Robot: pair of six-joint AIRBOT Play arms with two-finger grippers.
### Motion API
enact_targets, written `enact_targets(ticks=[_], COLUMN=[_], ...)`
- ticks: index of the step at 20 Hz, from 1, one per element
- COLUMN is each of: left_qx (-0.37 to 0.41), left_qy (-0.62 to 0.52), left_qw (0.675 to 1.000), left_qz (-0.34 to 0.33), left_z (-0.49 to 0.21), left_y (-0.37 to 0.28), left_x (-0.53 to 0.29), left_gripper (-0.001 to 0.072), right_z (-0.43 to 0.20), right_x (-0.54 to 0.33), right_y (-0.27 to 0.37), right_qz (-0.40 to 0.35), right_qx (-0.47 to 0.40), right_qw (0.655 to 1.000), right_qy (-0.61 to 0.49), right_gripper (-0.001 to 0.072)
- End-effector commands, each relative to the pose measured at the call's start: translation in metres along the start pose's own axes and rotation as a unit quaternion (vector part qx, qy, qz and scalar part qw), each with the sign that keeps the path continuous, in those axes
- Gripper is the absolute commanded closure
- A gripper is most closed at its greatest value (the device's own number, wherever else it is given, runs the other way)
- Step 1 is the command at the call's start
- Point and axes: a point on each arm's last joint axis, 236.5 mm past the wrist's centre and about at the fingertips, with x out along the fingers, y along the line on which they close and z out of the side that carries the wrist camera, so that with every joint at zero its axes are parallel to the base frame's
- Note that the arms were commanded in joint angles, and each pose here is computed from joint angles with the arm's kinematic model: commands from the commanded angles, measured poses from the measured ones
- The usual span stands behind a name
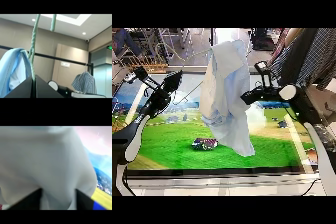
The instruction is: Fold the clothes and pants, and hang the long-sleeved shirts on hangers.
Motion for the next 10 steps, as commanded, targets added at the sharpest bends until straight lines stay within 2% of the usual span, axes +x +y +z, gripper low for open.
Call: enact_targets(ticks=[1,5,7,10], left_qx=[-0.005,-0.016,-0.016,-0.028], left_qy=[-0.006,0.000,0.000,0.006], left_qw=[1.000,1.000,1.000,1.000], left_qz=[-0.006,-0.004,-0.004,-0.004], left_z=[0.002,0.000,0.000,-0.003], left_y=[-0.002,-0.002,-0.002,-0.002], left_x=[0.000,-0.002,-0.002,-0.002], left_gripper=[0.0698,0.0698,0.0697,0.0696], right_z=[0.009,0.050,0.099,0.185], right_x=[0.017,-0.055,-0.116,-0.202], right_y=[0.008,0.002,0.000,0.003], right_qz=[-0.013,-0.082,-0.132,-0.192], right_qx=[-0.038,-0.094,-0.114,-0.132], right_qw=[0.999,0.991,0.977,0.925], right_qy=[-0.017,-0.051,-0.127,-0.299], right_gripper=[0.0695,0.0699,0.0699,0.0699])
